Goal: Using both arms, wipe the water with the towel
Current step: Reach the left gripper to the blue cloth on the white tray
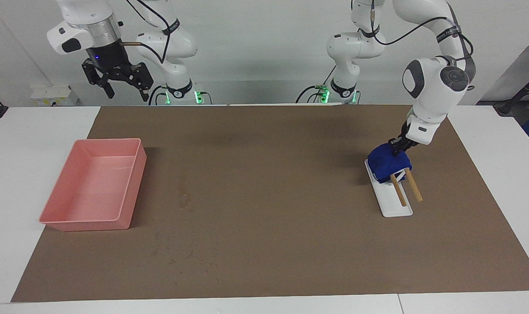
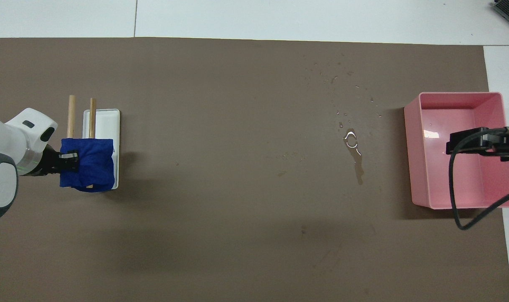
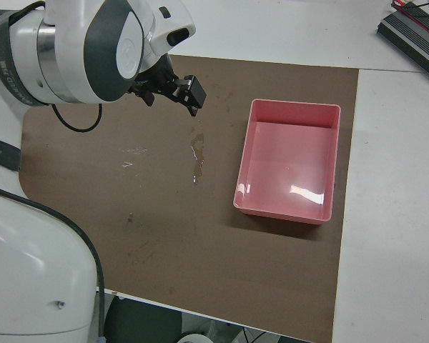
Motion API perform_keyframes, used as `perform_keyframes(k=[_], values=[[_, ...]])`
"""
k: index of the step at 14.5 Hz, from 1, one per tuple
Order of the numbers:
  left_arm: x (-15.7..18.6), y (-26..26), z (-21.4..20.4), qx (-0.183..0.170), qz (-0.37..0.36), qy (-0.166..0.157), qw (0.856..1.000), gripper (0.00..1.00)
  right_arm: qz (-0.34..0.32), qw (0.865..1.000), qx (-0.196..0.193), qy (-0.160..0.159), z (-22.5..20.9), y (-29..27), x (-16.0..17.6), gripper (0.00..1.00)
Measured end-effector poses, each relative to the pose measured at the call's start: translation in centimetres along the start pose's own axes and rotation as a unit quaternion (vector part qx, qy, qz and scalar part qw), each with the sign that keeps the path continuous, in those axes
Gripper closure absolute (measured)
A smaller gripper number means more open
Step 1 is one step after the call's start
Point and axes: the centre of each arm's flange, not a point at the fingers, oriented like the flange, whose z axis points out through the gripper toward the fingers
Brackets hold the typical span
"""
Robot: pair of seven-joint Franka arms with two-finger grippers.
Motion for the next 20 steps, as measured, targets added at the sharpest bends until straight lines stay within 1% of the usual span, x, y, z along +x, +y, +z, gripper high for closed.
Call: perform_keyframes(k=[5,11,12,13,14,15,16,17,18,19,20], values=[[0.3,0.2,-0.2,0.003,-0.004,-0.009,1.000,0.73,0.000,1.000,-0.001,-0.003,0.0,0.0,-0.1,0.00],[0.4,0.2,-0.3,0.003,-0.005,-0.009,1.000,0.73,0.000,1.000,-0.001,-0.003,-0.1,0.0,-0.2,0.00],[0.4,0.2,-0.5,0.003,-0.012,-0.009,1.000,0.68,0.000,1.000,-0.001,-0.003,-0.1,0.0,-0.2,0.00],[0.5,0.1,-1.2,0.002,-0.019,-0.004,1.000,0.58,0.000,1.000,-0.001,-0.003,-0.1,0.0,-0.2,0.01],[0.6,0.1,-2.0,0.001,-0.022,0.000,1.000,0.46,0.000,1.000,-0.001,-0.003,-0.1,0.0,-0.2,0.01],[0.6,0.0,-2.5,0.000,-0.024,0.002,1.000,0.46,0.000,1.000,-0.001,-0.003,-0.1,0.0,-0.2,0.01],[0.5,0.0,-2.7,0.000,-0.025,0.003,1.000,0.51,0.000,1.000,-0.001,-0.003,-0.1,0.0,-0.2,0.01],[0.5,0.0,-2.8,0.000,-0.025,0.003,1.000,0.66,0.000,1.000,-0.001,-0.003,-0.1,0.0,-0.2,0.01],[0.5,0.0,-2.8,0.000,-0.025,0.003,1.000,0.77,0.000,1.000,-0.001,-0.003,-0.1,0.0,-0.2,0.01],[0.5,0.0,-2.8,0.000,-0.025,0.003,1.000,0.78,0.000,1.000,-0.001,-0.003,-0.1,0.0,-0.2,0.00],[0.5,0.0,-2.7,0.000,-0.025,0.002,1.000,0.73,0.000,1.000,-0.001,-0.003,0.0,0.0,-0.2,0.00]])
